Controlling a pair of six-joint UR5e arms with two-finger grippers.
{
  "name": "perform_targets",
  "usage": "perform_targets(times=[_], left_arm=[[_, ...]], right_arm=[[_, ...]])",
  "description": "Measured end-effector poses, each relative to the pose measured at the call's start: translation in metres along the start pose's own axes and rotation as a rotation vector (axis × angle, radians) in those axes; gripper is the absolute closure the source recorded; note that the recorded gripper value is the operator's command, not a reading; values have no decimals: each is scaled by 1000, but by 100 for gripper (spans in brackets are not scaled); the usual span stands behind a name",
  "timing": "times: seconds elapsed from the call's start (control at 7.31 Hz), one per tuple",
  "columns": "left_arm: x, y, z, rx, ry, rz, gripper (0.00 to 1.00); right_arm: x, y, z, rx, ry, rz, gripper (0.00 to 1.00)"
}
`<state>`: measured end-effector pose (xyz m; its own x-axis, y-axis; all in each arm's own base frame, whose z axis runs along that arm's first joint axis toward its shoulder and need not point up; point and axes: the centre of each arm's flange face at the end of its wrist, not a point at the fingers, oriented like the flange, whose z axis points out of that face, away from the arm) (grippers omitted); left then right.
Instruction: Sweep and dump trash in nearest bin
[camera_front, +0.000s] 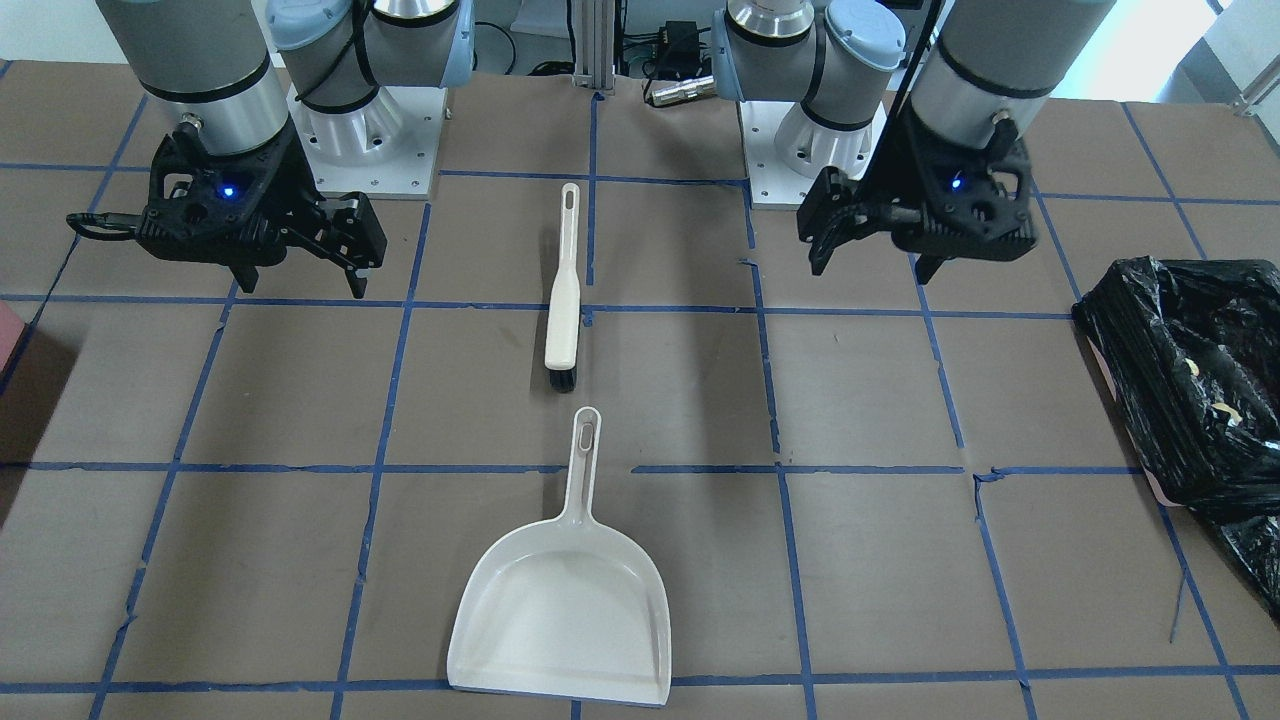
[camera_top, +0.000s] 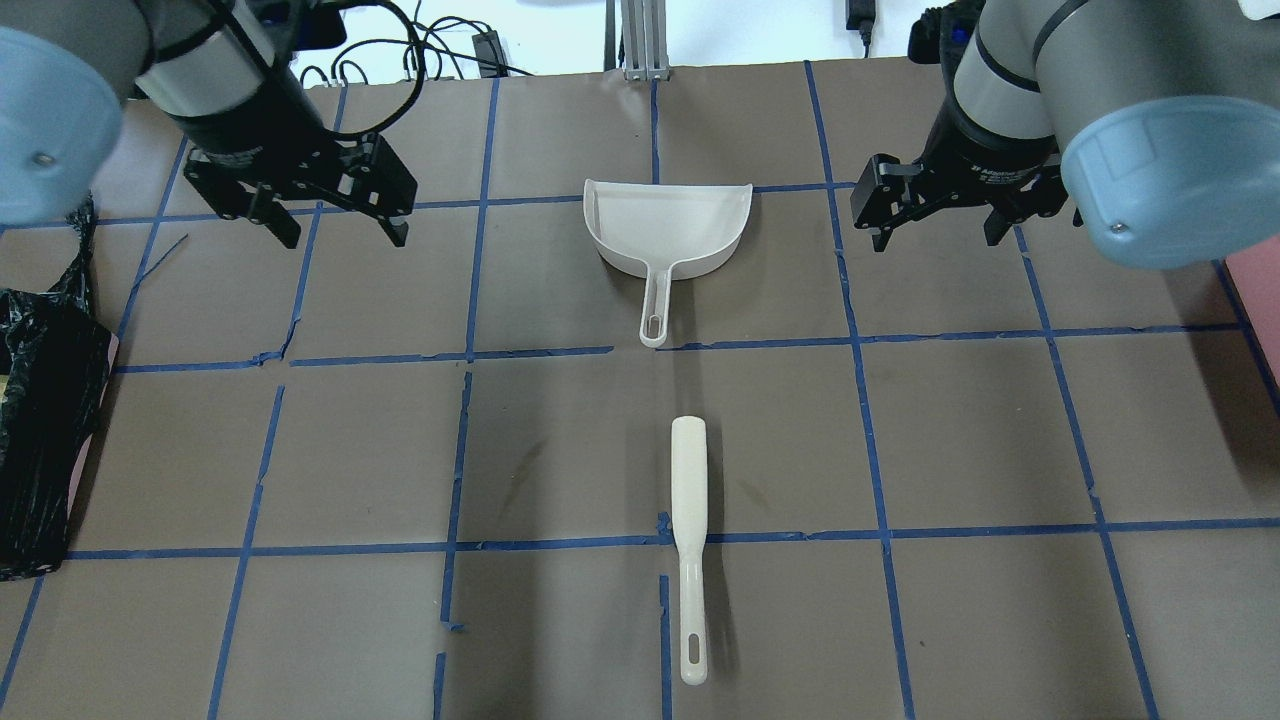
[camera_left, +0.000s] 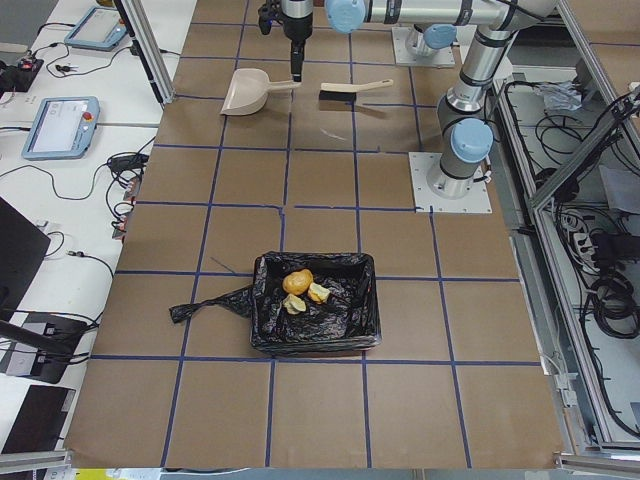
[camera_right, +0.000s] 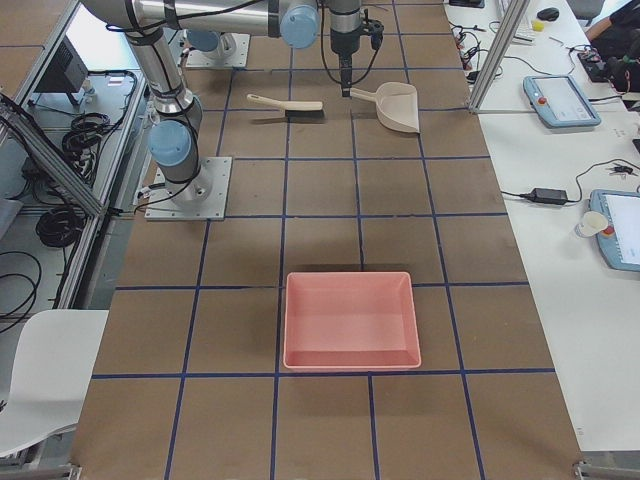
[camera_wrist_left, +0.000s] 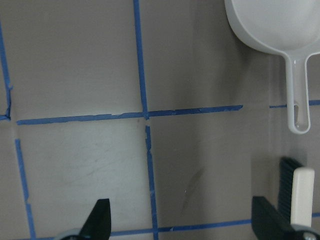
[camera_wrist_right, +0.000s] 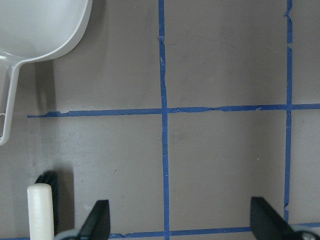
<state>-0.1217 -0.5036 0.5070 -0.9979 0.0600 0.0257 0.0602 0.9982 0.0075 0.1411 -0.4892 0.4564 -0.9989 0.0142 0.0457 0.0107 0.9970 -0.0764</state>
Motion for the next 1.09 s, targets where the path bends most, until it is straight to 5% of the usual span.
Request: perform_targets(times=[0.27,1.09], left_arm=[[-3,-3,-26,-18,-10,-4,0],[0,7,-20,-59,-35,-71,0]], right_arm=[[-1,1,0,-1,-1,1,0],[-2,1,0,1,-5,4,0]])
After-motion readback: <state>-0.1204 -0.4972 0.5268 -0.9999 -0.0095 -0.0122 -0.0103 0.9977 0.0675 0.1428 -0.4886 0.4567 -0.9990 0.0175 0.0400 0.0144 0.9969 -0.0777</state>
